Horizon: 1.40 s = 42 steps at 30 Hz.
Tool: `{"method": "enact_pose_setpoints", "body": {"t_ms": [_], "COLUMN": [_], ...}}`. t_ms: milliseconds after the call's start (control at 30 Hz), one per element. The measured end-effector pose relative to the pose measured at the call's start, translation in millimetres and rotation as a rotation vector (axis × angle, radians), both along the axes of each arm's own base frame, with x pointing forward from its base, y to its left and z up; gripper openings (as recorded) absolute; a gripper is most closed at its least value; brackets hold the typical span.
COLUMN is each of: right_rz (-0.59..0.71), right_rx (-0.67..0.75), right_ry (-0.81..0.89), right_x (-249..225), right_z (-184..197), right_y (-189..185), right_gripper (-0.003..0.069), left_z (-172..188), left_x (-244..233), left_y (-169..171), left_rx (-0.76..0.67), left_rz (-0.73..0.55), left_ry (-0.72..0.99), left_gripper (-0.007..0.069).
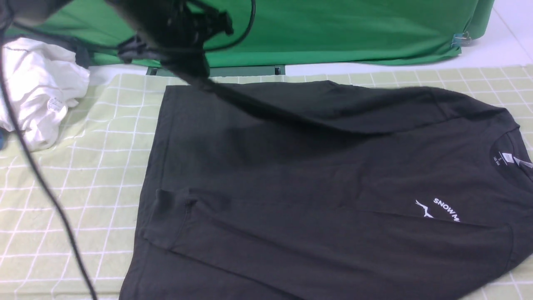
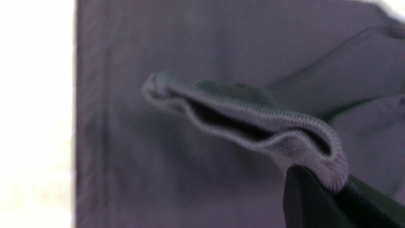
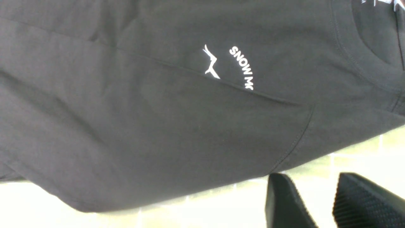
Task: Fold a long-sleeved shirt over a green coffee tablecloth.
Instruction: 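Fold the left side of the dark shirt inward over its body with the left gripper, then grasp the near edge of the shirt at its hem and shoulder corners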
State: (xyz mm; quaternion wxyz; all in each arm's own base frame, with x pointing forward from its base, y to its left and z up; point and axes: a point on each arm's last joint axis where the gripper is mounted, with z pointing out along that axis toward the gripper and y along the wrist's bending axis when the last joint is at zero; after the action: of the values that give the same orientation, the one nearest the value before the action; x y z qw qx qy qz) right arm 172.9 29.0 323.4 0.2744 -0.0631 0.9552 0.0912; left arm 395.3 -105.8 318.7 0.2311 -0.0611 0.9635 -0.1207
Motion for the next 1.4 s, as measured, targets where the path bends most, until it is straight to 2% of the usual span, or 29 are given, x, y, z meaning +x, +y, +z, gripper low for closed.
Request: {"method": "enact_pose_setpoints", "body": {"t_ms": [133,233,500,667,800,867,967,1100,1233,1333,1400], "right_rz": [0.000,0.001,-0.003,-0.014,-0.021,-0.025,-0.025,-0.012,-0.005,-0.001,0.003], "right_rx": [0.000,0.000,0.001,0.008,0.012,0.015,0.015,0.006,0.001,-0.001,-0.004], "right_ry": [0.000,0.000,-0.013,-0.021,-0.022,-0.023,-0.023,-0.028,-0.030,-0.032,-0.033], "right_x": [0,0,1,2,2,2,2,2,2,2,2], "right_z": [0,0,1,1,1,1,1,1,1,2,2], "right_y": [0,0,0,0,0,0,0,0,0,0,0], "right_gripper": [0.0238,0.0238,0.0238,0.0238,0.0245,0.0248,0.0248,0.0248,0.0248,0.0248,0.0248], "left_z": [-19,-48,-105,-127,-125,-115,-87,-31,-2,-6,-26], "left_x": [-23,-42,-62,-67,-69,-68,-67,-70,-92,-108,-125], "left_y": [7,12,16,19,22,25,29,35,39,42,43], "left_rx": [0.033,0.039,0.020,0.055,0.104,0.149,0.203,0.236,0.227,0.225,0.217], "left_rz": [0.003,0.012,0.057,0.071,0.050,0.031,0.016,0.022,0.017,0.011,0.002], "left_ry": [0.055,0.098,0.163,0.231,0.255,0.257,0.224,0.128,0.133,0.205,0.297], "left_gripper": [0.0037,0.0037,0.0041,0.0093,0.0204,0.0305,0.0421,0.0544,0.0584,0.0584,0.0577]}}
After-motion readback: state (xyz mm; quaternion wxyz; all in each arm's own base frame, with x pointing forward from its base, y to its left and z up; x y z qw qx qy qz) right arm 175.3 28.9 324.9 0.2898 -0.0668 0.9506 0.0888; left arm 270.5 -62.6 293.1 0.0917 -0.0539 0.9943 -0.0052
